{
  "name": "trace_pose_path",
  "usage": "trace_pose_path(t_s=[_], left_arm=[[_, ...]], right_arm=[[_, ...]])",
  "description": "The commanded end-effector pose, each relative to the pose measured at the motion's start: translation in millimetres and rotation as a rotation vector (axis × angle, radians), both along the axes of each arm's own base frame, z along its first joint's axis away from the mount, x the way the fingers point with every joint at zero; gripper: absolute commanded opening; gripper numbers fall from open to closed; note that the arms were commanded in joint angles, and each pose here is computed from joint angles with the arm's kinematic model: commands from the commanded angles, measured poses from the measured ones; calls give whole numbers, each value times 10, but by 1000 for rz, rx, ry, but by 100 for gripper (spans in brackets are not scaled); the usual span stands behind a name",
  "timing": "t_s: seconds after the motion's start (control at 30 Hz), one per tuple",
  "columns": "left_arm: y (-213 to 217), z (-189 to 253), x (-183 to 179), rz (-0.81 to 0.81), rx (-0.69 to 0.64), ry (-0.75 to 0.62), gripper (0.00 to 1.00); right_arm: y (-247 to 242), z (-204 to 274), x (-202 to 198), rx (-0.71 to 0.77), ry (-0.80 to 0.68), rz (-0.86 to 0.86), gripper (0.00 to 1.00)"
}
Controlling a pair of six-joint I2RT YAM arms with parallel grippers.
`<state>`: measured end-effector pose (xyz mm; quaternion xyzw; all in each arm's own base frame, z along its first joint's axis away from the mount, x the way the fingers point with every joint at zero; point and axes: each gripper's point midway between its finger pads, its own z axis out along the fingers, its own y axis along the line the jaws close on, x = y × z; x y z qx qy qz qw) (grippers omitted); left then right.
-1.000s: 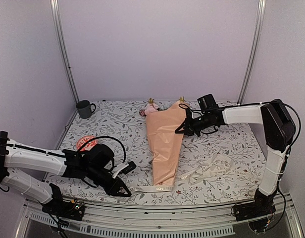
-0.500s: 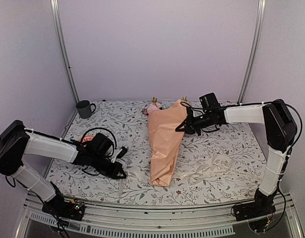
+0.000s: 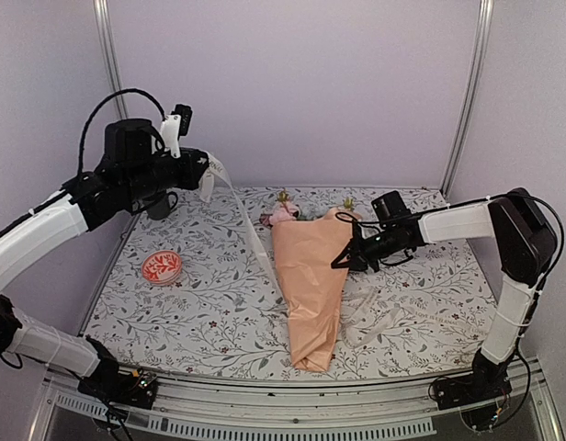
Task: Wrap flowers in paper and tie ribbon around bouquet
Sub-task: Move the ribbon to the center of the board, then place the folded bouquet on the ribbon.
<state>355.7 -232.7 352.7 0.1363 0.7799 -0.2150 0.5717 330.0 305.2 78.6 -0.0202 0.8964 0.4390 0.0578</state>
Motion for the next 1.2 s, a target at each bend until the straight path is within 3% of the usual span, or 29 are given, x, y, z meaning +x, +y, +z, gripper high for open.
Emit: trace_pose_path(t_s=[0.0,0.1,0.2,0.33,0.47,0.63,0.77,0.9,1.17], left_arm=[[-70,206,-206,-57,52,-87,0],[-205,408,-418,-126,50,-149,0],[-506,241,-553,-242,49,-119,0],[-1145,-603,-664,-446,54,70,0],[-1775,-1700,-779,-598,151,299,0],[-2241,-2427,-901,-669,236,442,0],[-2279,-2971,-882,-641,277,565,0],[-2199,-3292,-929,-618,327,654,0],[-2063,-3518,-956,-592,347,710,0]], right_arm=[[222,-57,-127,22,-3,90,0],[341,-92,-166,21,-1,120,0],[410,-126,-165,22,4,132,0],[428,-207,-163,19,16,131,0],[400,-275,-182,7,29,123,0],[361,-285,-242,-2,32,116,0],[338,-222,-241,-4,17,103,16],[224,-110,-175,-75,-28,52,41],[-445,279,-82,-364,-176,-102,56]])
